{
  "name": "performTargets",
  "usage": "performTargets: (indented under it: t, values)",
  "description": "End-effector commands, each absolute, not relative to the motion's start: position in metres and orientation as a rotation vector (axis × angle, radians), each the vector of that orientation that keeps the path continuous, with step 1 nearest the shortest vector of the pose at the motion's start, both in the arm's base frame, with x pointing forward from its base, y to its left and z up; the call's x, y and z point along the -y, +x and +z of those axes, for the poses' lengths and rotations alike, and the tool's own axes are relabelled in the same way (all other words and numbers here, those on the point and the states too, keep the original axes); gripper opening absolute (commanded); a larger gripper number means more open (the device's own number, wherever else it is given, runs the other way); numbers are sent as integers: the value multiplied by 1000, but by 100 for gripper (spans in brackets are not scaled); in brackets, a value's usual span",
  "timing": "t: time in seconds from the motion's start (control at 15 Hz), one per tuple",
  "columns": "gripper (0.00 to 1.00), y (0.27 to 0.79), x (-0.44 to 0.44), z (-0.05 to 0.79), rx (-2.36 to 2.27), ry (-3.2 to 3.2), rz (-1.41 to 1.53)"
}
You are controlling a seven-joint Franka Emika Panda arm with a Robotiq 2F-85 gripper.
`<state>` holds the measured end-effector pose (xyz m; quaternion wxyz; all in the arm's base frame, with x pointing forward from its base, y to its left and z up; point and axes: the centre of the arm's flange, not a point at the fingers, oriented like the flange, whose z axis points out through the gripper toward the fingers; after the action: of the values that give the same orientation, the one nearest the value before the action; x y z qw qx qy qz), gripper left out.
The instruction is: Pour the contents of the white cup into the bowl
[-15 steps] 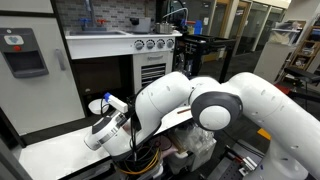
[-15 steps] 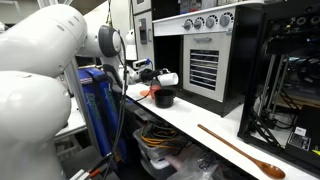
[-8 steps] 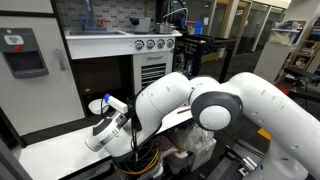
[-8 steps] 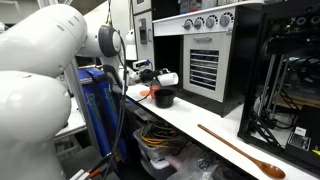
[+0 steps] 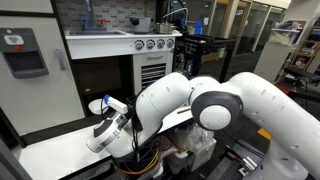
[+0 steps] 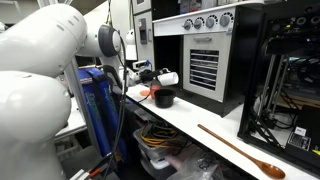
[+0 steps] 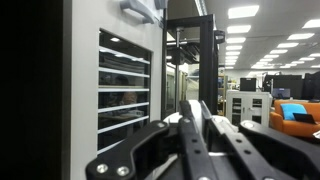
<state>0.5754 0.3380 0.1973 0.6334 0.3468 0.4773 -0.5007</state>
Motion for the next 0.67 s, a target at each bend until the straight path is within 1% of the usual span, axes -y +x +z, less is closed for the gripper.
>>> performTargets:
  t: [0.0,0.6]
  values:
    - [2,571,-333,205,-1122,733,-1147]
    - [2,568,-333,203,-1131,670,-1164]
